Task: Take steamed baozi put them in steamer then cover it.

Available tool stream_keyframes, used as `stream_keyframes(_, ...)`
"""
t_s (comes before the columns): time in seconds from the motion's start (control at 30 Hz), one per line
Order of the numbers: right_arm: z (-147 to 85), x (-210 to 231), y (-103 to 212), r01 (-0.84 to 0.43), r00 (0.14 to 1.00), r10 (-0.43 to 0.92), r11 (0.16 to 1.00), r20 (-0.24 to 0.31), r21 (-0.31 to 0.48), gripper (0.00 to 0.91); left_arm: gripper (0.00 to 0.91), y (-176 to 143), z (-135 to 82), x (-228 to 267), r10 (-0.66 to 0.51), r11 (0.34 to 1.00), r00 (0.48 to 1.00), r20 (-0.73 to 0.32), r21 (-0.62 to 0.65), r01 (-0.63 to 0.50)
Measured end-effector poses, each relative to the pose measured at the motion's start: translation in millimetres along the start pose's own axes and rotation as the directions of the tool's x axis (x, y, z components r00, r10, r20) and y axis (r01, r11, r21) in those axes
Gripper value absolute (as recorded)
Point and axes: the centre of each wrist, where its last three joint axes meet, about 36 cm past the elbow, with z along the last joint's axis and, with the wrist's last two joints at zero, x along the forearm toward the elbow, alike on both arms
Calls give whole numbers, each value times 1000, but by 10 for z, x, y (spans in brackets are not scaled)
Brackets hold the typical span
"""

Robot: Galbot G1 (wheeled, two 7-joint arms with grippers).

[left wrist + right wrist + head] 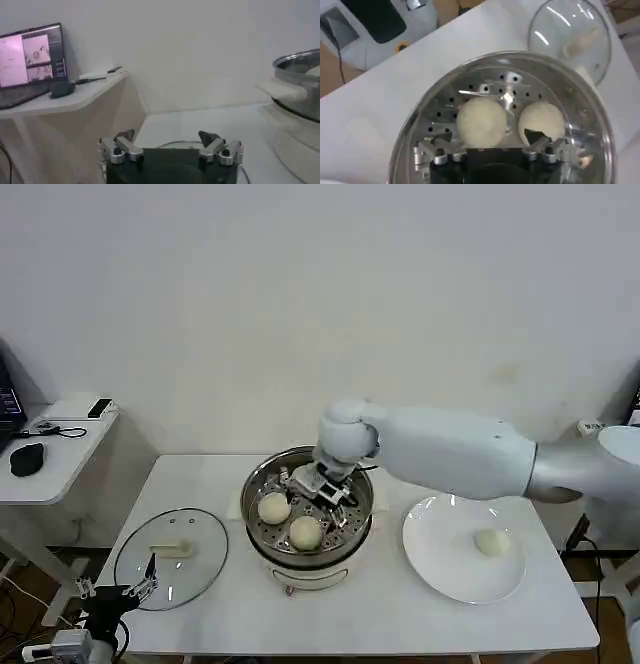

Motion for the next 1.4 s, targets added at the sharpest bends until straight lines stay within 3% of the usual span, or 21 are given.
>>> stream_keyframes(0.33,696,459,455,-108,992,93,973,-82,-204,907,907,-50,-75,-39,32,999,999,24,-8,-31)
stream_keyframes(0.77,1535,717,1964,-154,974,54,868,-220,-471,907,907,-183,-168,-72,86,996,995,51,-21,-85)
stream_keyframes(1.07,1872,536,2920,-144,966,-24,774,-256,-616,907,907,-238,-156,-103,114,993,992,46,-32,-112)
stream_keyframes(1.4,2140,291,3485,-133,955,-99,698,-279,-704,907,907,-217,-100,-105,114,993,993,28,-41,-113)
